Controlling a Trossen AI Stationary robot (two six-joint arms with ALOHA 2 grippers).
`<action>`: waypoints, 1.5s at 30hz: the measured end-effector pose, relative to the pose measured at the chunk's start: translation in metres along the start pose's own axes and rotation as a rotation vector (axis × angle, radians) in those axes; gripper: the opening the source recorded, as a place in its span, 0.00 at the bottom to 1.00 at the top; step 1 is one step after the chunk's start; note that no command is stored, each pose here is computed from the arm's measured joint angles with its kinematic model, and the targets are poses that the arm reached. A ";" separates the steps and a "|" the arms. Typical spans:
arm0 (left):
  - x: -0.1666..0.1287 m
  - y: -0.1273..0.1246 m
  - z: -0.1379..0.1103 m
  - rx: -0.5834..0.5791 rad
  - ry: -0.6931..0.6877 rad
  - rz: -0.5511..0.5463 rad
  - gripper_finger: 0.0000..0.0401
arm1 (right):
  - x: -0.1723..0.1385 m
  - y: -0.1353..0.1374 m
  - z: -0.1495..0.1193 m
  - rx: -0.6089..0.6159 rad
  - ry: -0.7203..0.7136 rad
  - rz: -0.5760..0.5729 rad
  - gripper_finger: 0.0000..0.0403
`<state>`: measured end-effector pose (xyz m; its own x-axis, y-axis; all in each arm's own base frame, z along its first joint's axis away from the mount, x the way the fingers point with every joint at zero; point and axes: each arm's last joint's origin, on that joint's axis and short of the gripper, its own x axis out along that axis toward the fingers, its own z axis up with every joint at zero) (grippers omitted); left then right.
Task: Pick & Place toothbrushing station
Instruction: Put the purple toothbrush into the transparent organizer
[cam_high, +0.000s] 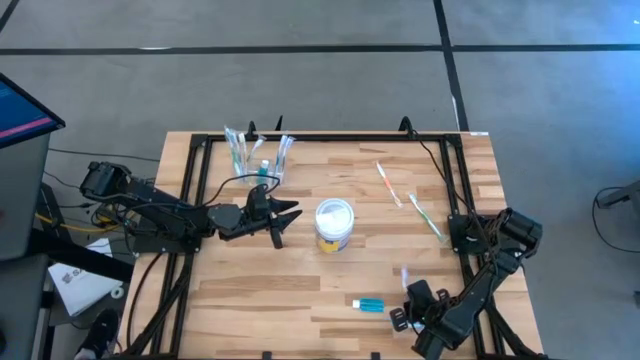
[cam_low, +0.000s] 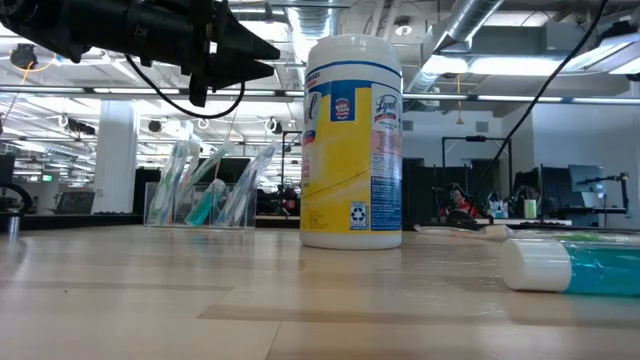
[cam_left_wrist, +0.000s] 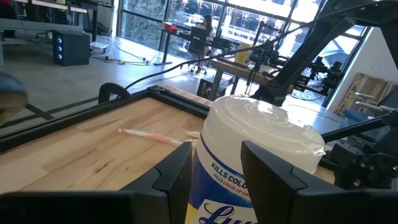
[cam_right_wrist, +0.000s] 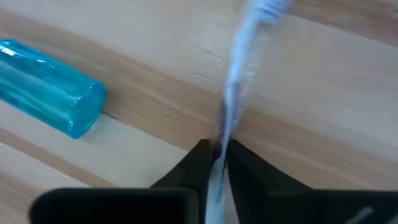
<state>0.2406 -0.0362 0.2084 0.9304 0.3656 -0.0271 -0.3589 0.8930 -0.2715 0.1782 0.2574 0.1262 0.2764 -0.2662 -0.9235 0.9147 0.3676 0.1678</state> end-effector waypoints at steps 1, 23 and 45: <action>0.000 0.000 0.000 0.000 0.000 0.000 0.33 | 0.000 0.000 0.000 -0.003 0.000 0.001 0.10; 0.000 0.000 0.000 0.001 0.001 0.000 0.33 | 0.002 0.008 0.014 -0.062 -0.145 0.074 0.03; 0.000 0.000 0.000 -0.003 -0.001 -0.001 0.33 | -0.007 0.006 0.027 -0.133 -0.404 0.174 0.02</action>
<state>0.2406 -0.0362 0.2086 0.9305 0.3653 -0.0255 -0.3579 0.8925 -0.2747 0.1901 0.2378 0.1433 0.5395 -0.5068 -0.6723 0.8060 0.5417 0.2384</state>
